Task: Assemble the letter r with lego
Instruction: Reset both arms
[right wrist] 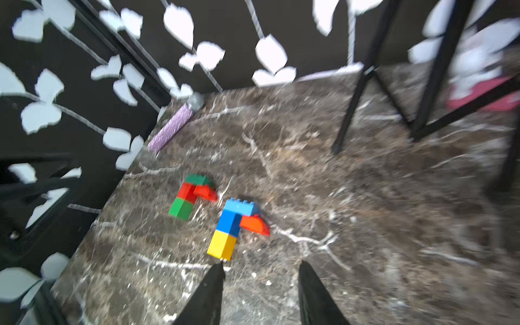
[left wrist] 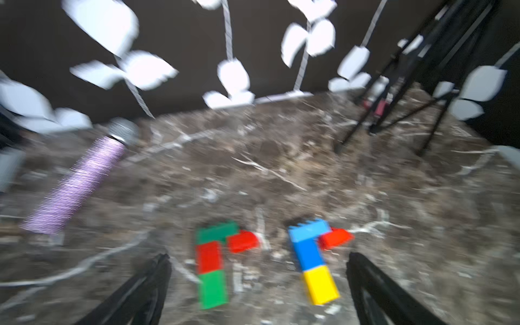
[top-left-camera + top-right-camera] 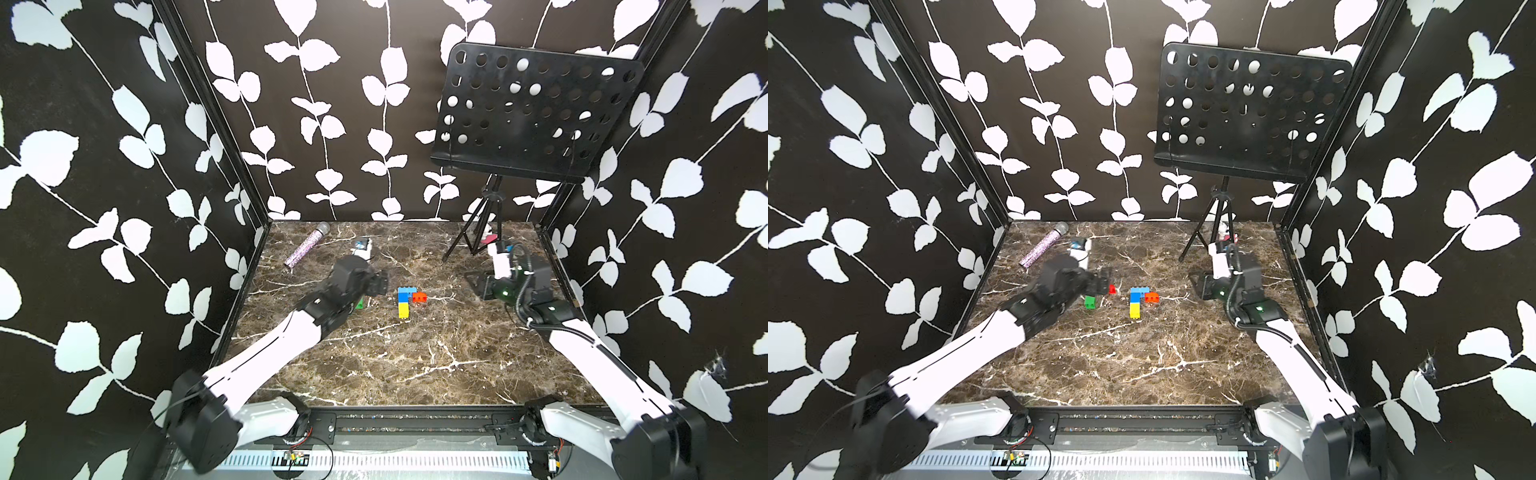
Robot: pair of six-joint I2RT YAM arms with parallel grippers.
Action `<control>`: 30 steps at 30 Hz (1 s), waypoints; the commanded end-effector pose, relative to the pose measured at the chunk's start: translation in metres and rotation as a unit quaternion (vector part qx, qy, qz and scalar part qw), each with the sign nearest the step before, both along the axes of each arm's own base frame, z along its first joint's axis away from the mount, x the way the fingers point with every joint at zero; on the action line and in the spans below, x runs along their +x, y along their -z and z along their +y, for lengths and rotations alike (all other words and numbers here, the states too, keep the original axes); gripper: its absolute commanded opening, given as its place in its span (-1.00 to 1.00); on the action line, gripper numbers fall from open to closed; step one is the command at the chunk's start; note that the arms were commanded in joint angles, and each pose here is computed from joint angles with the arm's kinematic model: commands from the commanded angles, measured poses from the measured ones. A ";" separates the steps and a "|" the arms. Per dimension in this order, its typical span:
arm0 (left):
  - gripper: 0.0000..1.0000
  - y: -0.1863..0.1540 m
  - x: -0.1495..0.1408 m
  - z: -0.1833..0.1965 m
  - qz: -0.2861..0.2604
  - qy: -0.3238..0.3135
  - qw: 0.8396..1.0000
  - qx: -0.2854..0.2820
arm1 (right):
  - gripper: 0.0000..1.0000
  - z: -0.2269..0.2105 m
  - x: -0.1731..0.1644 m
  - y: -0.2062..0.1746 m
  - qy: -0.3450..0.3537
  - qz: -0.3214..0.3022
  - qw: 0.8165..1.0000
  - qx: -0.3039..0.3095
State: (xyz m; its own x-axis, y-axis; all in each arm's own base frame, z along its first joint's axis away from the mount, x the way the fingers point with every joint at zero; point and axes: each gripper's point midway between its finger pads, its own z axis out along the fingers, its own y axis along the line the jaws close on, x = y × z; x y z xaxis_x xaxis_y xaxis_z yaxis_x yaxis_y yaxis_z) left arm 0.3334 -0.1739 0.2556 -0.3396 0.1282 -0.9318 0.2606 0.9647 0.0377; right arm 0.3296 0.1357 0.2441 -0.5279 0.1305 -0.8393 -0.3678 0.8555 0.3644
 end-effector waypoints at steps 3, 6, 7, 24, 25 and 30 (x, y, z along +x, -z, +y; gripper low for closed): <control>0.98 0.020 0.005 0.103 -0.076 -0.120 0.980 0.140 | 0.11 -0.089 0.009 0.008 0.191 -0.055 0.974 -0.105; 0.98 0.045 0.003 0.130 -0.081 -0.123 0.981 0.125 | 0.98 -0.120 0.008 0.027 0.254 -0.055 0.954 -0.149; 0.98 0.052 0.004 0.135 -0.101 -0.121 0.980 0.123 | 0.98 -0.131 0.007 0.036 0.279 -0.050 0.944 -0.168; 0.98 0.142 0.059 0.158 -0.040 -0.145 0.982 0.112 | 0.98 -0.150 0.043 0.116 0.273 -0.108 0.919 -0.263; 0.98 0.142 0.057 0.159 -0.050 -0.139 0.984 0.097 | 0.98 -0.150 0.046 0.117 0.267 -0.114 0.921 -0.260; 0.98 0.160 0.058 0.165 -0.024 -0.148 0.984 0.093 | 0.98 -0.144 0.063 0.145 0.227 -0.119 0.939 -0.229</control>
State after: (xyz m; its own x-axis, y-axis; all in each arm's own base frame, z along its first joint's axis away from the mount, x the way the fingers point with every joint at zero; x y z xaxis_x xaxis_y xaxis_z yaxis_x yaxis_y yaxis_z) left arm 0.3864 -0.0066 0.0836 -0.3618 0.2309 -0.9032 -0.0381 0.9644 0.2619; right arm 0.3749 -0.0234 0.0830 -0.4243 -0.0788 -0.9021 0.1408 0.9783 -0.1517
